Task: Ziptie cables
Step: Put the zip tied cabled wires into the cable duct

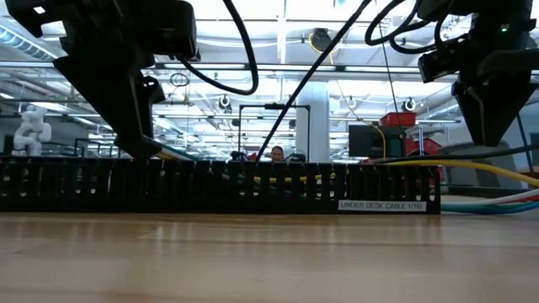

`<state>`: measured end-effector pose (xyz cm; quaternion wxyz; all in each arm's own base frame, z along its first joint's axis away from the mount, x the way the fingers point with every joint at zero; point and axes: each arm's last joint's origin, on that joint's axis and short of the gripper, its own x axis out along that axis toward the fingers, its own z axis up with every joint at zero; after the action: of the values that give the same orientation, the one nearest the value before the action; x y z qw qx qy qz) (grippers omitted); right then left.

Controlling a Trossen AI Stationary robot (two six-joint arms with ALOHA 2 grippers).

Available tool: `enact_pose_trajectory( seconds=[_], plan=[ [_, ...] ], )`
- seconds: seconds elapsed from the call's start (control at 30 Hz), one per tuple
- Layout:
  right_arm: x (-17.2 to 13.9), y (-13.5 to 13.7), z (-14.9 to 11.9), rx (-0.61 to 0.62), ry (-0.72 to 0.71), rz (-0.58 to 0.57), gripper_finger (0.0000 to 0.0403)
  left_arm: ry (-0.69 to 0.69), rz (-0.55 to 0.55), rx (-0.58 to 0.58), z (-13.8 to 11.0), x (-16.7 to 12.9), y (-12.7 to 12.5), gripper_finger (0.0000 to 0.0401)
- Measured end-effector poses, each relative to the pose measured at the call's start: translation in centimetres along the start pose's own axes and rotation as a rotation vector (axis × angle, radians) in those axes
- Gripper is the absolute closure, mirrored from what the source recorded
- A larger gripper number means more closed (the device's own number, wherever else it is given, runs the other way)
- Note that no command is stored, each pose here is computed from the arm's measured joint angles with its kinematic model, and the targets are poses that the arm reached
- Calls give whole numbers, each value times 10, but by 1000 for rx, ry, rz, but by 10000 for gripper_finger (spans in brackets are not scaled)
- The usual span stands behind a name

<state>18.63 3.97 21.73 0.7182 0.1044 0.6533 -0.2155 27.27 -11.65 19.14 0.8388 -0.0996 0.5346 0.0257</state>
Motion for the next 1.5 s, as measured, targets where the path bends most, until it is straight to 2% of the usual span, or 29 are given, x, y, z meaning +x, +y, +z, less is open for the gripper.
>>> enact_pose_trajectory(
  seconds=[0.17,0.37,0.47,0.7,1.0,1.13,1.27,1.33,1.5],
  plan=[
    [0,0,0,2,0,0,188,21,14,3,-1,6,0,280],
    [0,0,0,3,2,-2,188,22,56,-32,-3,6,3,369],
    [0,0,0,3,1,-4,188,10,54,-72,-1,-1,3,369],
    [0,0,0,18,0,-5,188,42,77,-61,3,-12,-1,369],
    [0,1,0,50,1,14,188,181,188,-59,-10,-15,10,369],
    [-1,11,8,43,-57,144,188,185,190,-67,-12,-13,11,369],
    [-9,31,23,44,-259,318,188,191,192,-66,-13,-11,11,369],
    [-9,37,31,102,-324,339,188,190,190,-68,-13,-11,11,369],
    [12,48,46,129,-320,309,188,190,183,-69,-12,-11,11,369]
  ],
)
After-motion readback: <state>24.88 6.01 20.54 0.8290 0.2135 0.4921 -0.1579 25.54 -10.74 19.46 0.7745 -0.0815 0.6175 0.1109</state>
